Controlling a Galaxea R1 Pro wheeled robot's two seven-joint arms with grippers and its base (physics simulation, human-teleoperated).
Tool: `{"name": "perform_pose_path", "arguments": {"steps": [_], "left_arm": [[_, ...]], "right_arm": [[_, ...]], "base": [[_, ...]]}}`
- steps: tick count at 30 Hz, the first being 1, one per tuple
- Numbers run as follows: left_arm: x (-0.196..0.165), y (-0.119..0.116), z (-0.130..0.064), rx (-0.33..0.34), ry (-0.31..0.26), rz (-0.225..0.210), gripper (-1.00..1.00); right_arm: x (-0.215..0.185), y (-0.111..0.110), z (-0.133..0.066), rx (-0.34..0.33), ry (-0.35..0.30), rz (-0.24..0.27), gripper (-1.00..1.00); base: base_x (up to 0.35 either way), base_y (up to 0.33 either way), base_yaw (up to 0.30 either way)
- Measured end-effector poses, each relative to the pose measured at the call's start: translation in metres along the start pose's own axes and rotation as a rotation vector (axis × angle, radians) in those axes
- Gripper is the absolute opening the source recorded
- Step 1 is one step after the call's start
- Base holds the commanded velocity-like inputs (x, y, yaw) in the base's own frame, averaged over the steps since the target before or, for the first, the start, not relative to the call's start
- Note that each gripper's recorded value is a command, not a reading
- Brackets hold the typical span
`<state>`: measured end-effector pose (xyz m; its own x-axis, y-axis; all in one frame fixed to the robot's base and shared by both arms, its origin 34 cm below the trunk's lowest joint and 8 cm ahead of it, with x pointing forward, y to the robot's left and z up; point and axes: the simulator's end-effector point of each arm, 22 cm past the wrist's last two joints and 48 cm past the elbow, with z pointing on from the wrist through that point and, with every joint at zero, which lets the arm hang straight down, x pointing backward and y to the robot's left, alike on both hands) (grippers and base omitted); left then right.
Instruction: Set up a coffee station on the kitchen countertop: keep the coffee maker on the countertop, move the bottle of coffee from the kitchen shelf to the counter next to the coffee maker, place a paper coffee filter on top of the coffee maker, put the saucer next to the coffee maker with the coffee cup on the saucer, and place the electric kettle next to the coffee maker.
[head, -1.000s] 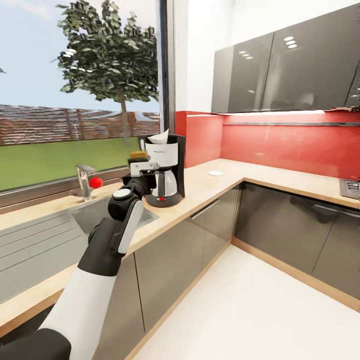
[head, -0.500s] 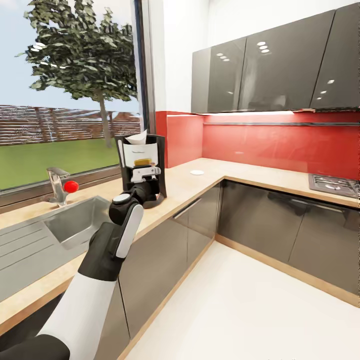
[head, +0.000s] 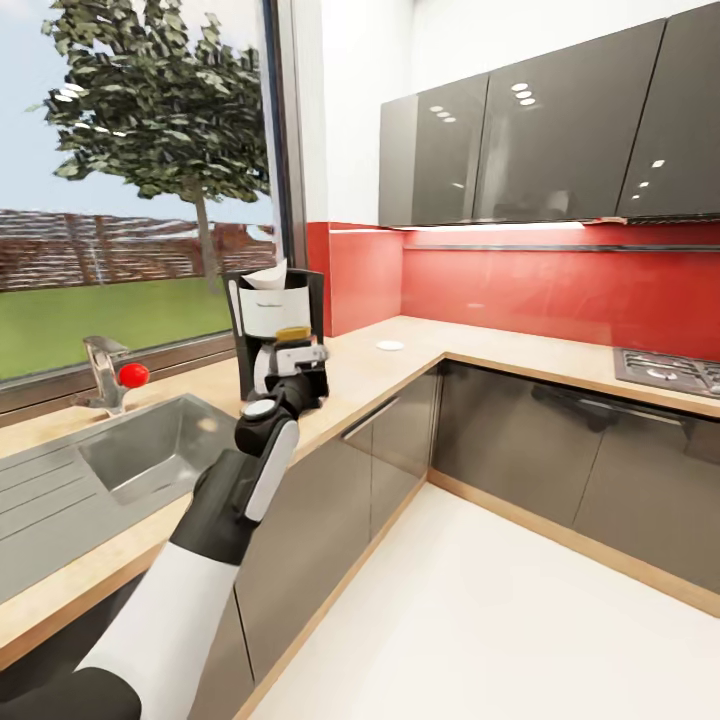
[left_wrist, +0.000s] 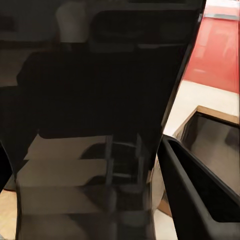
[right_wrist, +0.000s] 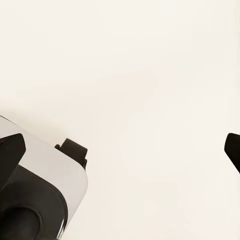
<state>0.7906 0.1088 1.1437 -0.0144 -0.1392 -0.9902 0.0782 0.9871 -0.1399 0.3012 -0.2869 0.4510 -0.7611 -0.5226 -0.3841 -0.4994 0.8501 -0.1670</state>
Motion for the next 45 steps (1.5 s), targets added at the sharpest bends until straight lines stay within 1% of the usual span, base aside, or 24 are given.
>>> {"name": "perform_pose_path", "arguments": {"steps": [4,6,8,17,18,22,30,34,39,45], "left_arm": [[0.005,-0.002,0.001,0.001,0.005,0.010,-1.00],[0.013,-0.001,0.002,-0.003,0.016,0.012,-1.00],[0.019,0.002,0.003,-0.012,0.009,0.007,-1.00],[0.018,0.005,0.003,-0.023,0.001,0.009,-1.00],[0.017,0.009,0.003,-0.038,-0.007,0.031,-1.00],[0.015,0.011,0.003,-0.049,-0.015,0.053,-1.00],[0.017,0.015,0.004,-0.058,-0.010,0.067,-1.00],[0.019,0.023,0.005,-0.069,-0.006,0.079,-1.00],[0.020,0.025,0.005,-0.070,-0.005,0.081,-1.00],[0.029,0.027,0.008,-0.076,0.015,0.085,-1.00]], "right_arm": [[0.000,0.000,0.000,0.001,0.000,0.000,1.00],[0.000,0.000,0.000,0.001,0.000,0.001,1.00],[0.000,0.000,0.000,0.001,0.000,0.001,1.00],[0.000,0.000,0.000,0.000,0.000,0.000,1.00],[0.000,-0.001,0.000,0.001,0.000,-0.001,1.00],[0.000,0.000,0.000,0.000,0.000,-0.001,1.00],[0.000,0.000,0.000,0.000,0.000,-0.001,1.00],[0.000,0.000,0.000,0.000,0.000,-0.001,1.00],[0.000,0.000,0.000,0.000,0.000,-0.001,1.00],[0.000,0.000,0.000,0.000,0.000,0.000,1.00]], "base": [[0.003,-0.002,0.000],[0.001,0.000,0.000],[0.000,0.000,0.000],[0.000,0.000,0.000],[0.000,0.000,0.000],[0.000,0.000,0.000],[0.000,0.000,0.000],[0.000,0.000,0.000],[0.000,0.000,0.000],[0.000,-0.021,0.000]]}}
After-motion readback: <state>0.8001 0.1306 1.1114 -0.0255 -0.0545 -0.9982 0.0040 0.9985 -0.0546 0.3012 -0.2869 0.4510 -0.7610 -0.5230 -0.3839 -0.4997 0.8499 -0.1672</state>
